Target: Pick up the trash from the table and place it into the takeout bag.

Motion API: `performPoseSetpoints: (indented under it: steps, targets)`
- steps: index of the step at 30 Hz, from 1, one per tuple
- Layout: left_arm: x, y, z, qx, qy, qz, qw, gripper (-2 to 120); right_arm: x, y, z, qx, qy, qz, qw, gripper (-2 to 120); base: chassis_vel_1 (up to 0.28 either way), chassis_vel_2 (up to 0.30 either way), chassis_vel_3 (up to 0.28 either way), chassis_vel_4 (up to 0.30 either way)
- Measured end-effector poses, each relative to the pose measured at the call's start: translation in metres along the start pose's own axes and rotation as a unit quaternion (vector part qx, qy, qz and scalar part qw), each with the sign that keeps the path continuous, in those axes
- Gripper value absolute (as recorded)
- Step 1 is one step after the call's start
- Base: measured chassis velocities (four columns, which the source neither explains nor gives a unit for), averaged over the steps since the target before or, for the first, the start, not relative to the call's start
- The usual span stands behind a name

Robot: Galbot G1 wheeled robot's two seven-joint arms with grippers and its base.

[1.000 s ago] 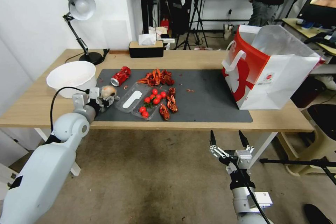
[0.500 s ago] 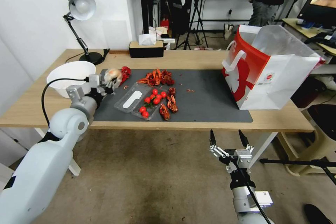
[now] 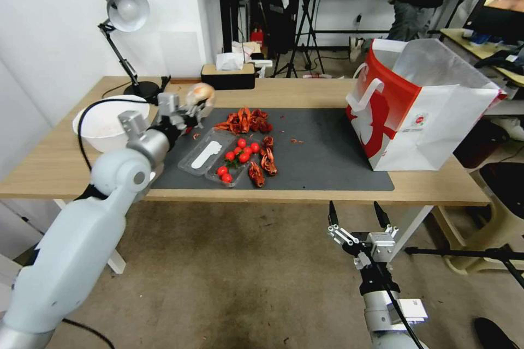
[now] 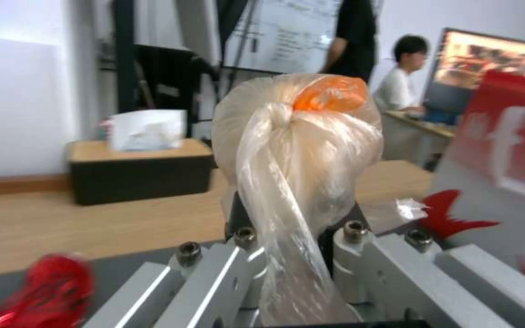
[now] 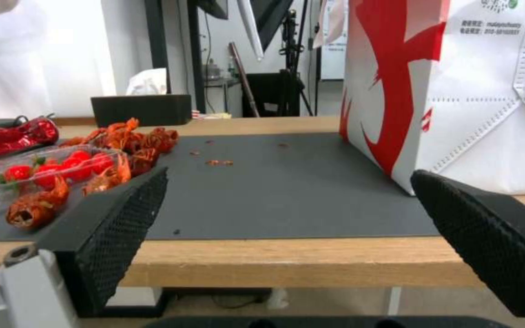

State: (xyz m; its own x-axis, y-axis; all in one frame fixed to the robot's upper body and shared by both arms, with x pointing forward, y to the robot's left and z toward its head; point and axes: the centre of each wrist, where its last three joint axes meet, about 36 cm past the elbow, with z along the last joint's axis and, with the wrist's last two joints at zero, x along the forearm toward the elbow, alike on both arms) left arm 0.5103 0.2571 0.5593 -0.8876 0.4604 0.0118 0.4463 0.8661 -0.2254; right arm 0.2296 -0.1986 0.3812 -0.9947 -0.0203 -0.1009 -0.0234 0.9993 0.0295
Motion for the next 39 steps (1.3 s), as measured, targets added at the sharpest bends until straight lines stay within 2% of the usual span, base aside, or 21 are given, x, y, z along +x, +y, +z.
performPoseSetpoints:
  steps: [3,7,11,14,15,16,17,18,19,20,21,22,23,25,26,30,31,33,35,37,39]
  targets:
    - [-0.018,-0.019,-0.005,-0.001,-0.003,0.034,0.9994,7,0.003,0.002,0.0,0.0,0.001,0.003,1.0,100,0.0,0.0,0.0,0.0]
    - [-0.033,-0.035,-0.007,-0.001,-0.003,0.057,0.9984,7,0.004,0.001,-0.001,0.001,0.0,0.007,1.0,100,0.0,0.0,0.0,0.0]
    - [-0.041,-0.042,-0.007,-0.001,0.0,0.067,0.9978,6,0.004,-0.001,-0.002,0.002,-0.001,0.009,1.0,100,0.0,0.0,0.0,0.0]
    - [-0.063,-0.057,-0.005,-0.004,0.003,0.11,0.9939,6,0.004,0.0,-0.003,0.0,-0.002,0.015,1.0,100,0.0,0.0,0.0,0.0]
    - [-0.063,-0.057,-0.005,-0.004,0.003,0.11,0.9939,6,0.004,0.0,-0.003,0.0,-0.002,0.015,1.0,100,0.0,0.0,0.0,0.0]
    - [-0.07,-0.06,-0.006,-0.006,-0.001,0.133,0.9912,6,0.005,0.0,-0.002,-0.001,-0.002,0.017,1.0,100,0.0,0.0,0.0,0.0]
    - [-0.072,-0.06,-0.006,-0.006,-0.001,0.137,0.9906,6,0.005,0.001,-0.003,-0.001,-0.002,0.017,1.0,100,0.0,0.0,0.0,0.0]
    - [-0.084,-0.065,-0.008,-0.014,-0.005,0.179,0.9837,6,0.005,0.002,-0.003,-0.001,-0.002,0.019,1.0,100,0.0,0.0,0.0,0.0]
    - [-0.084,-0.065,-0.008,-0.014,-0.005,0.179,0.9837,6,0.005,0.002,-0.003,-0.001,-0.002,0.019,1.0,100,0.0,0.0,0.0,0.0]
    - [-0.095,-0.068,-0.011,-0.022,-0.01,0.21,0.9775,6,0.006,0.002,-0.003,-0.002,-0.002,0.02,1.0,100,0.0,0.0,0.0,0.0]
    - [-0.098,-0.068,-0.012,-0.024,-0.011,0.217,0.9758,6,0.006,0.003,-0.003,-0.002,-0.003,0.021,1.0,100,0.0,0.0,0.0,0.0]
    - [-0.108,-0.071,-0.016,-0.039,-0.016,0.239,0.97,6,0.006,0.003,-0.003,-0.002,-0.003,0.021,1.0,100,0.0,0.0,0.0,0.0]
    - [-0.108,-0.071,-0.016,-0.039,-0.016,0.239,0.97,6,0.006,0.003,-0.003,-0.002,-0.003,0.021,1.0,100,0.0,0.0,0.0,0.0]
    - [-0.125,-0.073,-0.025,-0.071,-0.024,0.275,0.9584,6,0.006,0.003,-0.003,-0.002,-0.004,0.022,1.0,100,0.0,0.0,0.0,0.0]
    - [-0.125,-0.073,-0.025,-0.071,-0.024,0.275,0.9584,6,0.006,0.003,-0.003,-0.002,-0.004,0.022,1.0,100,0.0,0.0,0.0,0.0]
    - [-0.155,-0.088,-0.042,-0.112,-0.037,0.331,0.9363,6,0.007,0.003,-0.003,-0.004,-0.005,0.028,1.0,100,0.0,0.0,0.0,0.0]
    - [-0.155,-0.088,-0.042,-0.112,-0.037,0.331,0.9363,6,0.007,0.003,-0.003,-0.004,-0.005,0.028,1.0,100,0.0,0.0,0.0,0.0]
    - [-0.17,-0.098,-0.049,-0.126,-0.044,0.353,0.9259,6,0.007,0.003,-0.002,-0.004,-0.006,0.03,1.0,100,0.0,0.0,0.0,0.0]
    - [-0.175,-0.101,-0.051,-0.13,-0.045,0.36,0.9228,6,0.007,0.004,-0.002,-0.004,-0.006,0.03,1.0,100,0.0,0.0,0.0,0.0]
    - [-0.189,-0.11,-0.054,-0.147,-0.047,0.381,0.9116,6,0.007,0.004,-0.002,-0.005,-0.006,0.031,0.999,100,0.0,0.0,0.0,0.0]
    - [-0.193,-0.113,-0.054,-0.151,-0.046,0.386,0.909,6,0.007,0.004,-0.002,-0.005,-0.006,0.031,0.999,100,0.0,0.0,0.0,0.0]
